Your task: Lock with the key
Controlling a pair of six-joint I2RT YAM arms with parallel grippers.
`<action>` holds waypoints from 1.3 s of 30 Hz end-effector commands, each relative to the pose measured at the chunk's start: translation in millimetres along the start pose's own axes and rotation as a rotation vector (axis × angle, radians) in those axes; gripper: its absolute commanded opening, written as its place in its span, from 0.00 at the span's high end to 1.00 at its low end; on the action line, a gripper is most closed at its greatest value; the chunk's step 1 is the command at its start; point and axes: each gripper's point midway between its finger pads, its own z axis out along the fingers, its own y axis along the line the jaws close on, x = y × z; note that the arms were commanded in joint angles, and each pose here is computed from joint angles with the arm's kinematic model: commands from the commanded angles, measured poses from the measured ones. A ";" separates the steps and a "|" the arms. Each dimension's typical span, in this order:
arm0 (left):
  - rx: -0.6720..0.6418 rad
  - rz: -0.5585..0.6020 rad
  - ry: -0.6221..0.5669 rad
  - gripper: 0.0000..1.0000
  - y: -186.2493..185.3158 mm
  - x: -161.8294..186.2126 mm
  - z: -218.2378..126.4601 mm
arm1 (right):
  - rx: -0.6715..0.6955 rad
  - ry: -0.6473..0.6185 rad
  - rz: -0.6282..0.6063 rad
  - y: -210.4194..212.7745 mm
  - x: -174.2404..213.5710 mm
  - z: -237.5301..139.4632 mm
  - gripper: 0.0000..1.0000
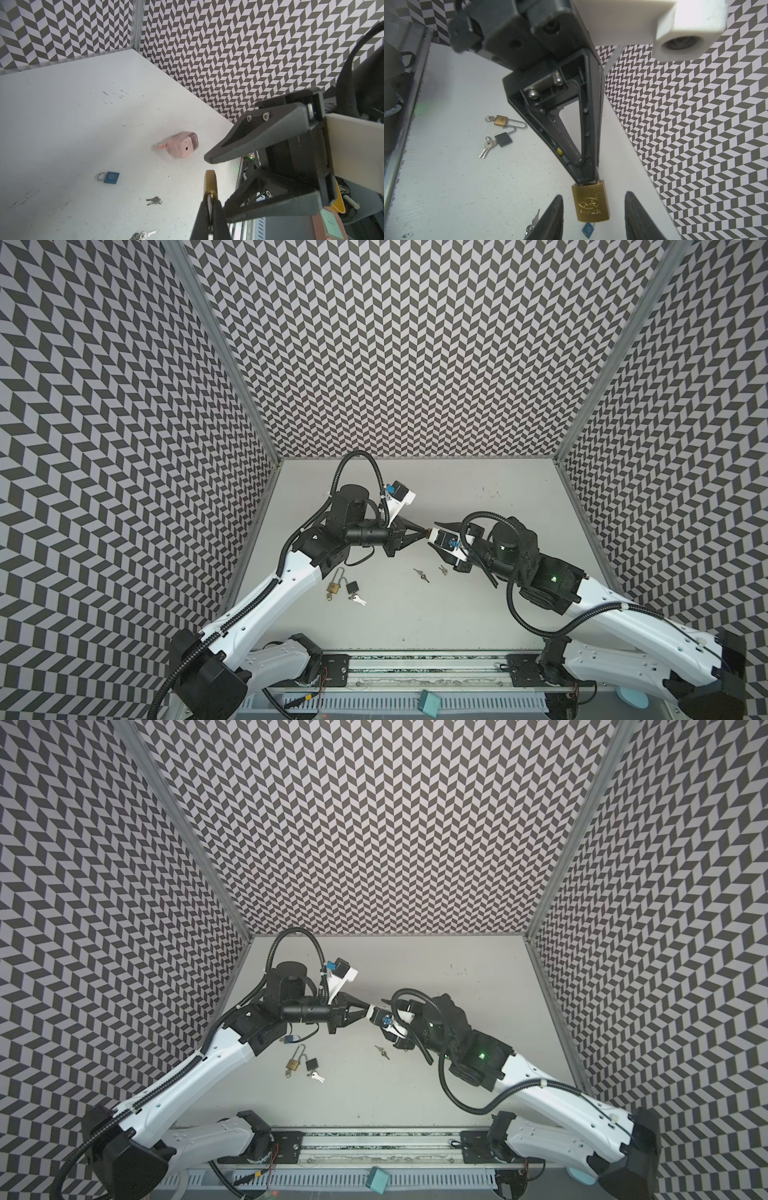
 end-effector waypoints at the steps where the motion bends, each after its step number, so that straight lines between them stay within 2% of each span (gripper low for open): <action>1: 0.033 0.044 -0.022 1.00 -13.8 -15.5 -2.6 | 0.012 -0.053 -0.001 -3.2 -13.5 2.2 0.56; 7: 0.039 0.027 -0.019 1.00 -12.4 -16.7 1.3 | 0.010 -0.052 0.004 -0.2 -11.2 4.1 0.59; 16: 0.041 0.023 -0.017 1.00 -12.8 -17.9 3.1 | 0.016 -0.045 0.005 1.8 -8.9 5.5 0.69; 31: 0.045 0.048 -0.039 1.00 -19.5 -29.8 -1.8 | 0.028 -0.018 0.028 2.2 -2.8 10.6 0.92; 33: -0.020 0.042 -0.065 0.86 -11.6 -37.8 -6.2 | 0.057 -0.010 0.070 -3.0 -1.3 11.5 0.95; 36: -0.214 0.008 -0.159 0.50 19.4 -57.3 -28.6 | 0.121 -0.016 0.232 -14.5 -1.3 16.4 1.00; 39: -0.402 -0.062 -0.255 0.25 57.7 -69.8 -64.0 | 0.130 -0.021 0.412 -10.9 8.0 27.6 1.00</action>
